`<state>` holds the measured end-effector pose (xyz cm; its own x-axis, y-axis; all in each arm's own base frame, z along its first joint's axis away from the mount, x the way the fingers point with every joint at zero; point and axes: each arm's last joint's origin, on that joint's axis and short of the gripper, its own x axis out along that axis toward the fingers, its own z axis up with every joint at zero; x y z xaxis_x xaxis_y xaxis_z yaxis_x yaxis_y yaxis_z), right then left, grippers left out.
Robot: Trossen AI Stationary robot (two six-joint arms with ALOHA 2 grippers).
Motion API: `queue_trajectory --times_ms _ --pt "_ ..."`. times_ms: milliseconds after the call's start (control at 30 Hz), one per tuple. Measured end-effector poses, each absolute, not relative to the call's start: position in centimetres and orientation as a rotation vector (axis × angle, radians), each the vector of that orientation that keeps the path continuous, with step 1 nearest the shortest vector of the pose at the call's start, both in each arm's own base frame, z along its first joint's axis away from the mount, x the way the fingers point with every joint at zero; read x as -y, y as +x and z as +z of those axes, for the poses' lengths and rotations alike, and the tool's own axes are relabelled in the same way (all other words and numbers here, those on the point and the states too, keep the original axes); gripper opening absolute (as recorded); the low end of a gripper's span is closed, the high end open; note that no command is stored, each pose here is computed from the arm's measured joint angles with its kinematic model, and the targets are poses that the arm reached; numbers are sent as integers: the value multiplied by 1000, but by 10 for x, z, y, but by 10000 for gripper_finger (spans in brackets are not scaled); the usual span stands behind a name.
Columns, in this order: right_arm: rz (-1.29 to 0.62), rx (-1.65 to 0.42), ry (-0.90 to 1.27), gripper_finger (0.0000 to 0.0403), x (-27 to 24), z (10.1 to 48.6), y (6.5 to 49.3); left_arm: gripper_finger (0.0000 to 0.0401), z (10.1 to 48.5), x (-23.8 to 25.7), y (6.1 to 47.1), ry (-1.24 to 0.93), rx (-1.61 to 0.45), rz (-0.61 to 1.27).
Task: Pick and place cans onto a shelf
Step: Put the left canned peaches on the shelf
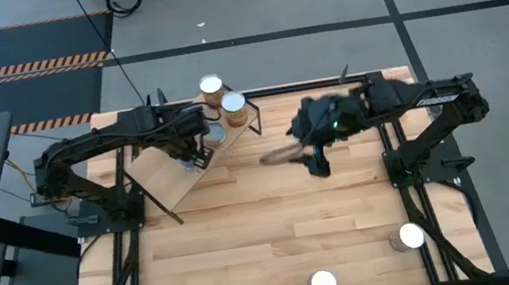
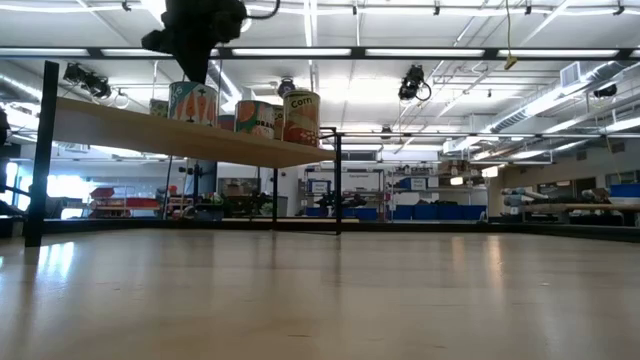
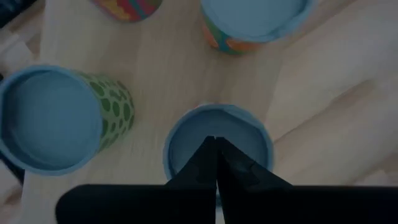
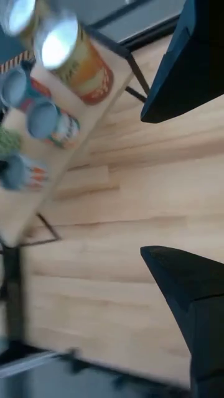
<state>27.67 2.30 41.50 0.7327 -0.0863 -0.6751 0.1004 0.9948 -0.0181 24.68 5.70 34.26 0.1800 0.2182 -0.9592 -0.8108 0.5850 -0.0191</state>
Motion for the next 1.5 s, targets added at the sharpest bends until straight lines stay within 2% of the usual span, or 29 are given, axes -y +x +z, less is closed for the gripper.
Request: queue_trajectory --times_ms 200,300,433,600,800,900,1133,1300,1500 --pt "83 -929 -71 348 -48 359 279 4 371 -33 228 -557 -999 703" --pt "188 -1020 -96 348 -68 332 273 4 386 -9 223 -488 -868 605" --pt "340 -1039 -204 348 -112 314 265 5 399 33 227 -408 -705 455" --pt "457 -1052 -301 348 -170 295 260 5 400 89 235 -330 -621 282" --pt "436 -1167 -300 348 -219 252 258 15 380 142 244 -255 -641 181" --pt "418 -1188 -303 348 -236 230 261 45 367 164 251 -254 -664 149" --pt "424 -1146 -323 348 -262 195 272 142 341 195 262 -273 -710 140" --pt "353 -1048 -329 348 -258 200 283 212 328 211 269 -268 -727 109" --pt "263 -897 -333 348 -231 211 317 280 308 224 278 -240 -760 104"
